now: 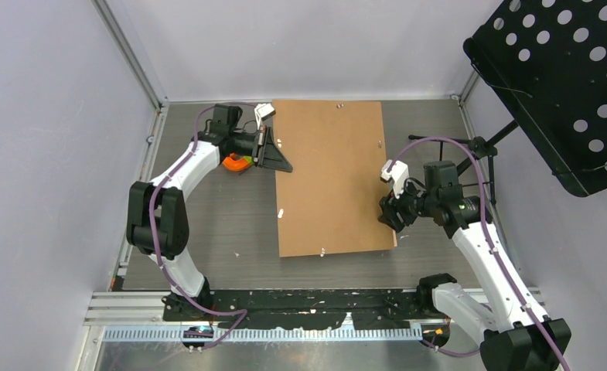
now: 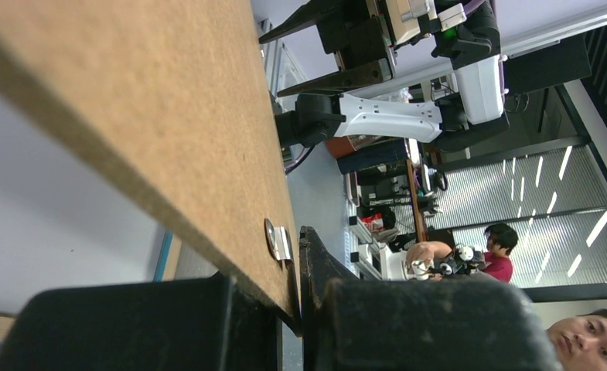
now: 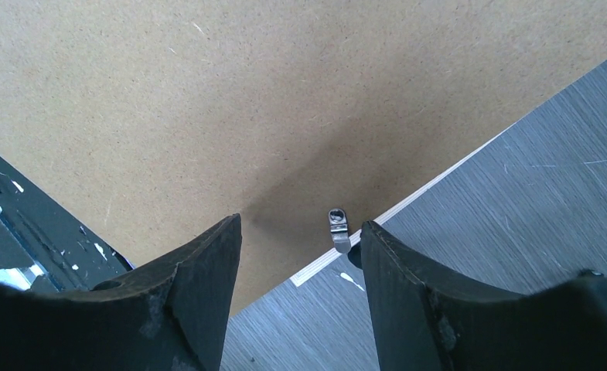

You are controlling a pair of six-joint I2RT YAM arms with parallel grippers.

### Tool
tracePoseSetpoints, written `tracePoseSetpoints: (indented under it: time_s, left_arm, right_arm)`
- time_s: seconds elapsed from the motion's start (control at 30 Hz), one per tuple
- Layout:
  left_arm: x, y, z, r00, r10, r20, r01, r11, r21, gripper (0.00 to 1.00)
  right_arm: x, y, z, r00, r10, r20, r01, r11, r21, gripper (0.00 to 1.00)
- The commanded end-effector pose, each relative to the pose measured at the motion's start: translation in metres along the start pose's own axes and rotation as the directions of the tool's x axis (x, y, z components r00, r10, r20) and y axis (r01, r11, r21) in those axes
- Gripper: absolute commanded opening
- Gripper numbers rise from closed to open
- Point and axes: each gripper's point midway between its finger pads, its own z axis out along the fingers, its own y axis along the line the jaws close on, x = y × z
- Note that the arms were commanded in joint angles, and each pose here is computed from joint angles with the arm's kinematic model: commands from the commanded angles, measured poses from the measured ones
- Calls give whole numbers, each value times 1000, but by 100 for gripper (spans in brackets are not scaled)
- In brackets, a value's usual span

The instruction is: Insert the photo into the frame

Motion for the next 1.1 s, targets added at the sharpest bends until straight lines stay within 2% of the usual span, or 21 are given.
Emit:
tracePoseSetpoints:
  time_s: [0.0, 0.83, 0.97, 1.03, 1.07]
  left_arm:
    - [-8, -30, -2, 995, 98, -16, -96, 992, 79, 0]
    - [-25, -28, 1, 995, 98, 23, -100, 992, 80, 0]
    - [-32, -31, 1, 997, 74, 31, -77, 990, 118, 0]
    - [-35, -35, 0, 993, 114, 39, -118, 984, 136, 0]
    - [-36, -35, 0, 996, 80, 32, -84, 987, 140, 0]
  right_arm:
    - [-3, -1, 0, 1000, -21, 13, 21, 1000, -3, 64]
    - [-1, 20, -9, 1000, -30, -5, 30, 995, -99, 63]
    - [-3, 14, -14, 1000, -27, -8, 27, 998, -53, 63]
    - [-8, 8, -19, 1000, -26, 7, 26, 1000, -3, 63]
    - [-10, 4, -21, 1000, -24, 8, 24, 999, 21, 63]
